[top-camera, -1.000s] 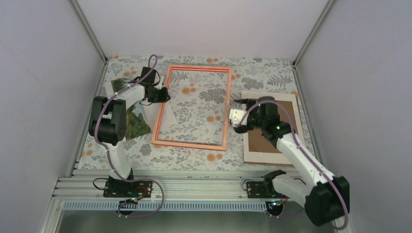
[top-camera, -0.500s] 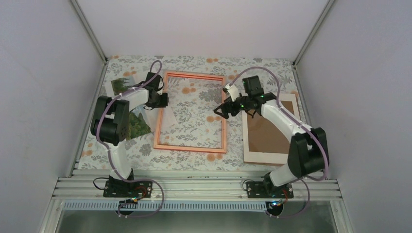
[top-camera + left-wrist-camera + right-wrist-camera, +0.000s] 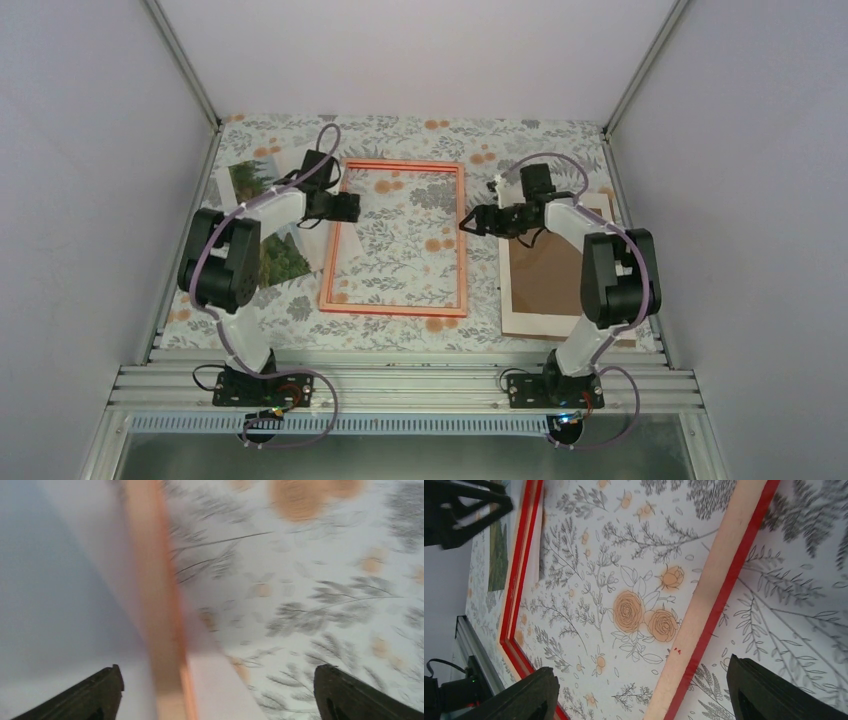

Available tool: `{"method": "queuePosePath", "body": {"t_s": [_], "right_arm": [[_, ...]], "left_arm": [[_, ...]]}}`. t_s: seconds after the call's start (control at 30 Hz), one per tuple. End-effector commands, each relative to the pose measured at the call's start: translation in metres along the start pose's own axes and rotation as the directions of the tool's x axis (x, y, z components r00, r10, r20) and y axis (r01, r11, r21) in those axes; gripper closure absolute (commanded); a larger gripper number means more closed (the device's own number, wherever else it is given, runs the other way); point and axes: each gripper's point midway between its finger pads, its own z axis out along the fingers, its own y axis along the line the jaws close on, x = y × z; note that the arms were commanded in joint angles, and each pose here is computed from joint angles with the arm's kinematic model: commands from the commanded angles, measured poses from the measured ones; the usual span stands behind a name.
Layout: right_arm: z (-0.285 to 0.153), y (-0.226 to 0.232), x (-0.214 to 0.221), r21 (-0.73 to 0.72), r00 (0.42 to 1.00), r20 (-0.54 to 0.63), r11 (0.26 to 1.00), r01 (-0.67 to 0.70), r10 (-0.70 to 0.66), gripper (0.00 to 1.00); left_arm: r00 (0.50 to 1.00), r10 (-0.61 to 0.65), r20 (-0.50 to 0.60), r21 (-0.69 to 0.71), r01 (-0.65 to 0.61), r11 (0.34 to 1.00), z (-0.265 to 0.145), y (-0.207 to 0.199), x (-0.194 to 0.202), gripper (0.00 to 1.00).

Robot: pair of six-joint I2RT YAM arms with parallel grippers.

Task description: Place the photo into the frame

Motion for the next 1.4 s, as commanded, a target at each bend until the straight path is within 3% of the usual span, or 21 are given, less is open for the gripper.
{"method": "queuePosePath", "body": {"t_s": [0.0, 0.27, 0.43, 0.53, 0.7, 0.83, 1.07, 1.37], "right_arm": [[0.019, -0.007, 0.013, -0.053, 0.993, -0.052, 0.992, -0.111, 0.108, 0.18], [0.033, -0.067, 0.04, 0.061, 0.955, -0.117, 0.962, -0.266, 0.272, 0.15], [-0.004, -0.02, 0.008, -0.037, 0.988, -0.066, 0.989, -0.141, 0.139, 0.15], [-0.043, -0.006, 0.003, -0.006, 0.999, -0.041, 1.0, -0.025, 0.025, 0.13], [-0.117, -0.028, 0.023, 0.169, 0.987, -0.053, 0.973, 0.158, -0.151, 0.1], [-0.148, -0.053, 0.051, 0.217, 0.977, -0.142, 0.959, 0.184, -0.156, 0.11], [-0.167, -0.104, 0.134, 0.217, 0.956, -0.294, 0.974, 0.055, 0.011, 0.19], [-0.145, -0.149, 0.188, 0.284, 0.927, -0.337, 0.956, -0.068, 0.166, 0.23]], "left_arm": [[0.955, 0.206, 0.212, 0.048, -0.221, 0.974, -0.044, -0.054, -0.036, 0.0], [0.87, 0.328, 0.369, 0.225, -0.426, 0.877, -0.073, -0.165, -0.043, 0.0], [0.855, 0.34, 0.391, 0.404, -0.492, 0.772, -0.086, -0.239, -0.012, 0.0], [0.866, 0.321, 0.383, 0.537, -0.491, 0.686, -0.096, -0.279, 0.017, 0.0], [0.869, 0.356, 0.345, 0.684, -0.492, 0.538, -0.114, -0.346, 0.07, 0.0], [0.874, 0.398, 0.28, 0.782, -0.448, 0.433, -0.115, -0.382, 0.11, 0.05], [0.874, 0.471, 0.121, 0.861, -0.328, 0.388, -0.084, -0.414, 0.151, 0.11], [0.856, 0.494, -0.151, 0.86, -0.133, 0.493, -0.029, -0.411, 0.204, 0.21]]}}
